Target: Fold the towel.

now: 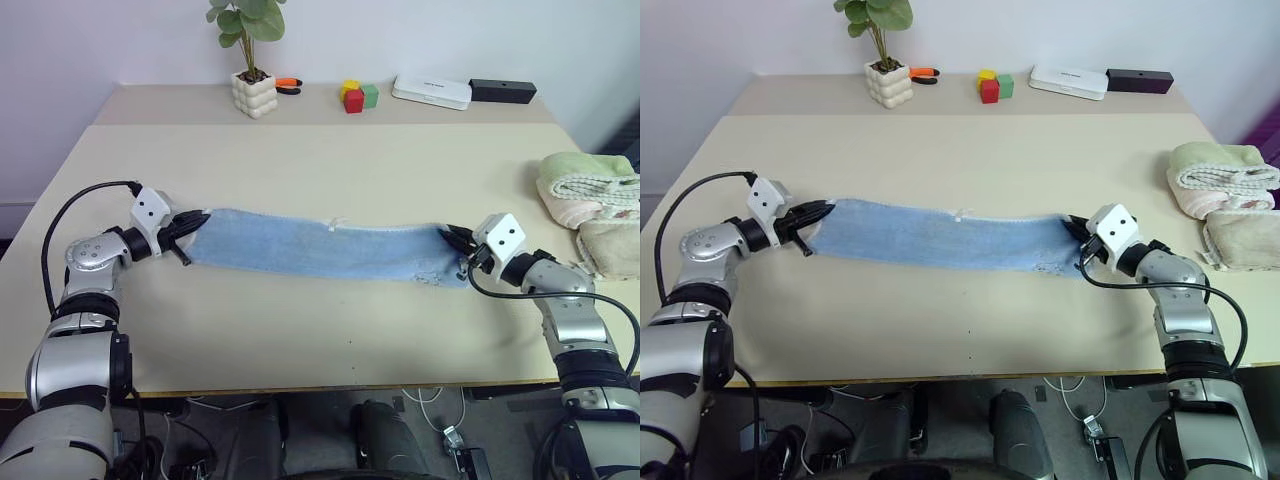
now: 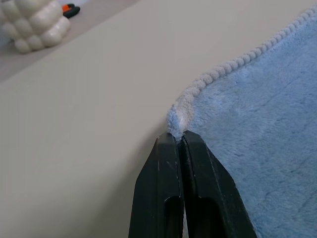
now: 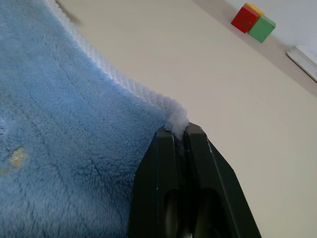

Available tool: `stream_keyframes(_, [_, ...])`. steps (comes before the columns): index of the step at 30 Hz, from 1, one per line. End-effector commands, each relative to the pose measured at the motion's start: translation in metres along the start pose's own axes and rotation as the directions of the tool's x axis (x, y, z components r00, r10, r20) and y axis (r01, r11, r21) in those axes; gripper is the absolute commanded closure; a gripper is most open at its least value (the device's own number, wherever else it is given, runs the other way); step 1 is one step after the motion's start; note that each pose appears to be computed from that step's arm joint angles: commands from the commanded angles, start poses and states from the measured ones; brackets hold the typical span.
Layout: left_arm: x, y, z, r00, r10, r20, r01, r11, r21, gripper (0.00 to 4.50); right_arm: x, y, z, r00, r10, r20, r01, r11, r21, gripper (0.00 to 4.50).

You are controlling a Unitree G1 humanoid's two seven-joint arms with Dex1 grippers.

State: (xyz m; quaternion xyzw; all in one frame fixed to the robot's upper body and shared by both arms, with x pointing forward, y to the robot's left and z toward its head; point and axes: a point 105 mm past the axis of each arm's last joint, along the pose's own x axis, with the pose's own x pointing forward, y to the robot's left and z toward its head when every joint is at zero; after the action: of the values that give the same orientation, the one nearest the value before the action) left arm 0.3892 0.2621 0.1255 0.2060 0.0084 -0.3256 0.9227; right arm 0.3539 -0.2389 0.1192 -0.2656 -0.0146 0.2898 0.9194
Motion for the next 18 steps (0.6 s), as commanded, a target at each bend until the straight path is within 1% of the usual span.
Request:
stream_keyframes(1, [-0.001, 0.009, 0.005, 0.999, 0.046, 0.014, -0.046, 0.999, -0.013, 4.50, 0.003, -0.008, 0.008, 0.999, -0.020, 0.030, 0.020, 1.000, 0.009, 4.41])
stream_keyframes(3, [-0.001, 0.008, -0.001, 0.999, 0.042, 0.011, -0.040, 0.989, -0.139, 4.50, 0.004, -0.006, 0.006, 0.999, 0.000, 0.034, -0.002, 0.998, 0.058, 3.87])
stream_keyframes(4, [-0.001, 0.009, -0.003, 0.998, 0.056, 0.006, -0.055, 0.985, -0.161, 3.89, 0.004, -0.005, 0.005, 1.000, 0.002, 0.028, -0.003, 0.999, 0.041, 3.61])
stream_keyframes(5, [0.000, 0.008, -0.003, 0.999, 0.049, 0.009, -0.046, 0.983, -0.179, 3.60, 0.005, -0.005, 0.005, 1.000, 0.002, 0.026, -0.003, 0.999, 0.045, 3.22])
stream_keyframes(8, [0.001, 0.009, -0.002, 0.998, 0.057, 0.008, -0.055, 0.985, -0.162, 2.07, 0.006, -0.008, 0.005, 1.000, -0.023, 0.020, 0.023, 0.999, 0.036, 1.59])
stream_keyframes(9, [0.000, 0.009, -0.002, 0.998, 0.060, 0.010, -0.058, 0.987, -0.152, 1.47, 0.006, -0.009, 0.005, 0.999, -0.030, 0.018, 0.030, 0.999, 0.030, 1.02])
stream_keyframes(11, [-0.002, 0.012, -0.002, 0.997, 0.077, 0.001, -0.076, 0.988, -0.137, 0.50, 0.005, -0.012, 0.004, 0.999, -0.040, 0.011, 0.040, 0.999, 0.013, 0.03])
stream_keyframes(12, [-0.004, 0.016, 0.000, 0.996, 0.090, 0.008, -0.088, 0.985, -0.146, 0.03, 0.003, -0.014, 0.005, 0.999, -0.047, 0.011, 0.047, 0.999, 0.023, 0.00])
stream_keyframes(14, [-0.008, 0.025, 0.004, 0.991, 0.134, 0.017, -0.130, 0.976, -0.172, 0.03, -0.001, -0.023, 0.008, 0.996, -0.089, 0.020, 0.088, 0.996, 0.035, 0.00])
stream_keyframes(16, [-0.010, 0.033, 0.008, 0.985, 0.169, 0.038, -0.155, 0.957, -0.243, 0.03, -0.004, -0.034, 0.018, 0.988, -0.142, 0.061, 0.137, 0.988, 0.076, 0.00])
stream_keyframes(18, [-0.011, 0.039, 0.018, 0.978, 0.191, 0.086, -0.157, 0.941, -0.301, 0.67, -0.005, -0.042, 0.033, 0.975, -0.191, 0.118, 0.179, 0.978, 0.105, 0.59])
